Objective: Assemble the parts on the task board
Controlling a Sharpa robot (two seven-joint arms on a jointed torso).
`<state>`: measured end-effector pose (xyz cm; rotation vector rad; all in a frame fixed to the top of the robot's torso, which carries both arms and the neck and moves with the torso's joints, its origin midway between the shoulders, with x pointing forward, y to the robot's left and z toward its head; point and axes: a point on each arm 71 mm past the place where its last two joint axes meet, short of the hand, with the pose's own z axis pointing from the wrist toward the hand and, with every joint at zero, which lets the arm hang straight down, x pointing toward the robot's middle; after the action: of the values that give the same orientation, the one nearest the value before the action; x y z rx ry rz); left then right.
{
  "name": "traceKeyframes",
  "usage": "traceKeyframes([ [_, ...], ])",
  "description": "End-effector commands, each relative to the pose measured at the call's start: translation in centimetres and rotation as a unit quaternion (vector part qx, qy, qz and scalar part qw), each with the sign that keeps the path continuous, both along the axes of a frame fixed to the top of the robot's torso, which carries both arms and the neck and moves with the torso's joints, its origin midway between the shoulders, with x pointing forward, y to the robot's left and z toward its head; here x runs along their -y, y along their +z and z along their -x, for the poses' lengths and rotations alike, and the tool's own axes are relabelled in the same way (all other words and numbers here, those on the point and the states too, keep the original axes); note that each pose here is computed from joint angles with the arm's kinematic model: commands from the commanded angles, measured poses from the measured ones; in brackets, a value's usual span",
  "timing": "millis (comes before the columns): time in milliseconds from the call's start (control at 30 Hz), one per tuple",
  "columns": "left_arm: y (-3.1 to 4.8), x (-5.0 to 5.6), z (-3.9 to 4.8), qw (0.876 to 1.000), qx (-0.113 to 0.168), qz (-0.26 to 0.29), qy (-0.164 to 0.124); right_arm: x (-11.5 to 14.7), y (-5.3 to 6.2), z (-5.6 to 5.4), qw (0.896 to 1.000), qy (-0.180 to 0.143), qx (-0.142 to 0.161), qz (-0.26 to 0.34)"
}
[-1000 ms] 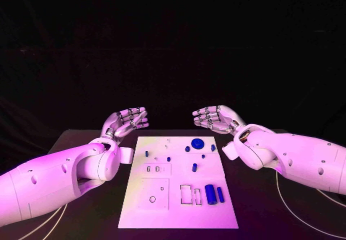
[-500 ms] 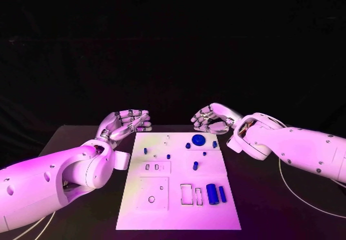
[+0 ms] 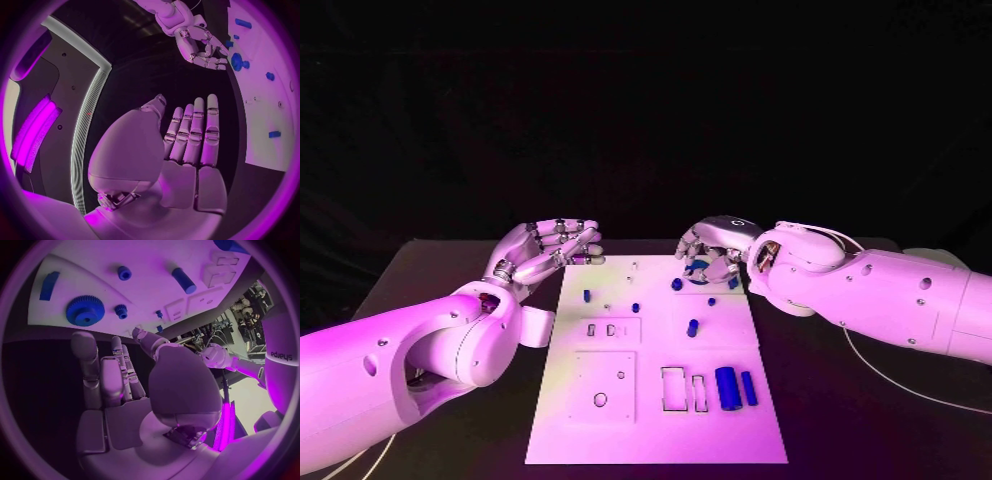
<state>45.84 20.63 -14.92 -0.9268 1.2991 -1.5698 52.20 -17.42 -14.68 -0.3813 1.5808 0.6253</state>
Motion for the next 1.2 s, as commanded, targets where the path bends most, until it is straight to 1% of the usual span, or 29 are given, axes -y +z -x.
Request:
traceKeyframes([
  [33, 0.26, 0.4, 0.17, 1.000, 0.002, 0.003, -0.017, -0.3, -0.3, -0.1, 0.998, -0.007, 0.024, 0.060],
  [267, 0.32, 0.3, 0.14, 1.000, 0.001, 0.003, -0.017, -1.2, -0.7, 0.1, 0.996, 0.001, 0.028, 0.082],
  [567, 0.27, 0.0, -0.03, 1.000, 0.000, 0.001, -0.013, -1.3, -1.1, 0.1, 0.993, -0.001, 0.029, 0.111],
  [833, 0.25, 0.0, -0.07, 1.000, -0.001, 0.001, -0.012, -1.8, -1.4, 0.2, 0.993, 0.006, 0.029, 0.112],
  [1200, 0.19, 0.0, -0.15, 1.000, -0.005, 0.000, -0.014, -2.1, -1.5, 0.2, 0.995, 0.008, 0.029, 0.096],
])
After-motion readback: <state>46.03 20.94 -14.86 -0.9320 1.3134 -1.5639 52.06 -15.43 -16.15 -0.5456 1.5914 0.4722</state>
